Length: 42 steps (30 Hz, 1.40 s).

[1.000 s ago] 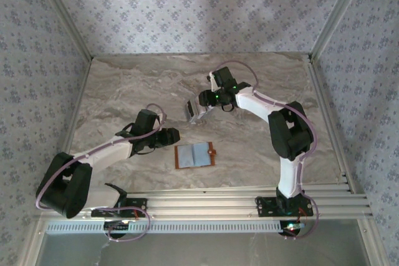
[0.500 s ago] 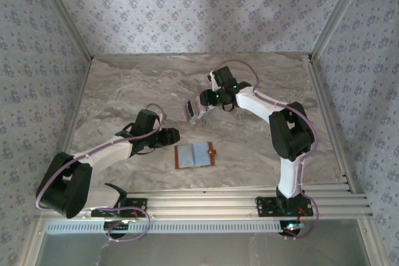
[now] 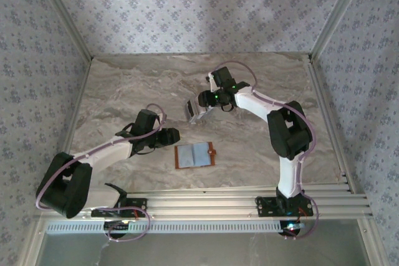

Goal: Put the credit cards into the card holder
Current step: Pick up the credit card from the storage box.

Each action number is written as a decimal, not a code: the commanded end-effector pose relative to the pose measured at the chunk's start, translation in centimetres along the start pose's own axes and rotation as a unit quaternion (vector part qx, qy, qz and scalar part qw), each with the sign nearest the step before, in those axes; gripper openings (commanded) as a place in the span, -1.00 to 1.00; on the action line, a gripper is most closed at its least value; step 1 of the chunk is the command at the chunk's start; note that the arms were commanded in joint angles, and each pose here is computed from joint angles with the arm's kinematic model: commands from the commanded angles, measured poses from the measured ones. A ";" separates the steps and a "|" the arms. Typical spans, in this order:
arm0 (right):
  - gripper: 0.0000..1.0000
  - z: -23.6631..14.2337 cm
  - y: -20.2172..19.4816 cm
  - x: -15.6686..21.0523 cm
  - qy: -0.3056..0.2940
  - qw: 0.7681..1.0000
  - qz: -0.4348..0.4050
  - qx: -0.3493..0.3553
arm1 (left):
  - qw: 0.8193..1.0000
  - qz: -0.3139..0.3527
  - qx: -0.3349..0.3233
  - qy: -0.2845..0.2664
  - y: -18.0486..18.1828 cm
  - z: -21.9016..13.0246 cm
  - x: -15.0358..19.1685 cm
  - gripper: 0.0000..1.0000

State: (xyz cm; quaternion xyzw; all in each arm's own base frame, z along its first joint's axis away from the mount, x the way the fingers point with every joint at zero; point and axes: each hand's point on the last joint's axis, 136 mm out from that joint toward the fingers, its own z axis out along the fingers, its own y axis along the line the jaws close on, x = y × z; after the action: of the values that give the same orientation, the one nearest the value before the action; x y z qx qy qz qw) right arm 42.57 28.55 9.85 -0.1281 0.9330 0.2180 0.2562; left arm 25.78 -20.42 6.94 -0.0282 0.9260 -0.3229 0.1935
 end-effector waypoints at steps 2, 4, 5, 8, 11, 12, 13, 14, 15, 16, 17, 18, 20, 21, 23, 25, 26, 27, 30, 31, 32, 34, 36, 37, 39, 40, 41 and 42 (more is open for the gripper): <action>0.13 -1.3 1.9 -1.0 -0.013 1.000 -0.018 -0.021 | 1.000 0.010 0.005 -0.006 -0.4 -0.3 -0.4 0.05; 0.13 -1.5 2.3 -0.9 -0.013 0.999 -0.023 -0.024 | 1.000 0.011 0.005 -0.006 -0.4 -0.2 -0.4 0.05; 0.13 -1.6 2.5 -1.0 -0.014 0.999 -0.024 -0.025 | 1.000 0.010 0.005 -0.006 -0.4 -0.2 -0.4 0.05; 0.13 -1.9 2.7 -1.1 -0.017 0.999 -0.029 -0.022 | 1.000 0.010 0.004 -0.005 -0.4 -0.2 -0.4 0.05; 0.12 -2.1 2.9 -1.0 -0.018 0.999 -0.036 -0.014 | 1.000 0.010 0.005 -0.005 -0.4 -0.2 -0.4 0.05; 0.13 -2.2 2.8 -1.1 -0.019 0.999 -0.039 -0.008 | 1.000 0.010 0.004 -0.005 -0.4 -0.2 -0.4 0.05; 0.13 -2.3 2.8 -1.0 -0.019 0.999 -0.042 -0.003 | 1.000 0.010 0.004 -0.005 -0.3 -0.2 -0.4 0.05; 0.13 -2.3 2.9 -1.1 -0.020 0.999 -0.046 0.001 | 1.000 0.010 0.004 -0.004 -0.4 -0.2 -0.3 0.05; 0.13 -2.3 2.9 -1.1 -0.020 0.999 -0.047 0.005 | 1.000 0.010 0.004 -0.005 -0.4 -0.2 -0.4 0.05; 0.13 -2.3 2.9 -1.1 -0.019 0.999 -0.049 0.010 | 1.000 0.010 0.004 -0.004 -0.4 -0.2 -0.4 0.05; 0.13 -2.2 2.9 -1.0 -0.017 0.998 -0.050 0.016 | 1.000 0.010 0.004 -0.004 -0.4 -0.2 -0.4 0.05; 0.13 -2.2 3.0 -1.0 -0.016 0.998 -0.052 0.019 | 1.000 0.010 0.004 -0.005 -0.4 -0.2 -0.4 0.05; 0.13 -2.0 3.2 -0.9 -0.013 0.998 -0.054 0.017 | 1.000 0.010 0.004 -0.005 -0.4 -0.2 -0.4 0.05; 0.13 -1.8 3.3 -0.8 -0.011 0.998 -0.054 0.013 | 1.000 0.010 0.004 -0.005 -0.4 -0.2 -0.4 0.06; 0.13 -1.6 3.7 -0.7 -0.008 0.999 -0.054 0.002 | 1.000 0.010 0.003 -0.005 -0.4 -0.2 -0.4 0.06; 0.13 -1.4 3.8 -0.6 -0.003 0.999 -0.053 -0.008 | 1.000 0.010 0.003 -0.004 -0.3 -0.2 -0.4 0.06; 0.13 -1.2 3.8 -0.5 0.001 0.999 -0.052 -0.012 | 1.000 0.009 0.003 -0.005 -0.3 -0.2 -0.4 0.06; 0.13 -1.1 3.9 -0.3 0.006 0.999 -0.049 -0.020 | 1.000 0.009 0.003 -0.004 -0.3 -0.2 -0.4 0.06; 0.13 -0.6 3.8 -0.2 0.013 0.999 -0.036 -0.038 | 1.000 0.010 0.004 -0.005 -0.4 -0.2 -0.4 0.06; 0.13 -0.5 3.7 -0.3 0.014 0.999 -0.031 -0.041 | 1.000 0.009 0.003 -0.005 -0.3 -0.2 -0.4 0.06; 0.13 -0.4 3.5 -0.2 0.015 0.999 -0.028 -0.042 | 1.000 0.010 0.004 -0.005 -0.4 -0.2 -0.4 0.06; 0.12 -0.2 3.3 -0.2 0.019 0.999 -0.019 -0.047 | 1.000 0.010 0.004 -0.006 -0.4 -0.2 -0.5 0.06; 0.10 0.0 3.3 -0.1 0.021 0.998 -0.011 -0.060 | 1.000 0.009 0.004 -0.005 -0.4 -0.2 -0.4 0.06; 0.08 0.1 3.4 -0.1 0.022 0.998 -0.009 -0.064 | 1.000 0.010 0.004 -0.006 -0.4 -0.3 -0.5 0.06; 0.07 0.2 3.2 -0.1 0.024 0.998 -0.004 -0.066 | 1.000 0.009 0.004 -0.005 -0.4 -0.3 -0.5 0.06; 0.06 0.3 3.0 -0.1 0.025 0.998 -0.002 -0.065 | 1.000 0.009 0.004 -0.005 -0.4 -0.3 -0.4 0.06; 0.05 0.3 3.1 -0.1 0.026 0.997 -0.001 -0.070 | 1.000 0.009 0.003 -0.005 -0.3 -0.2 -0.4 0.06; 0.03 0.3 3.2 -0.1 0.027 0.997 0.002 -0.077 | 1.000 0.010 0.004 -0.005 -0.4 -0.2 -0.4 0.06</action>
State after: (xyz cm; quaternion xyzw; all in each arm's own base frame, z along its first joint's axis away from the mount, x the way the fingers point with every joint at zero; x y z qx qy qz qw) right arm 41.38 30.72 10.38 -0.1546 0.9257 0.2595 0.2278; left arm 25.78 -20.41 6.94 -0.0282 0.9260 -0.3228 0.1936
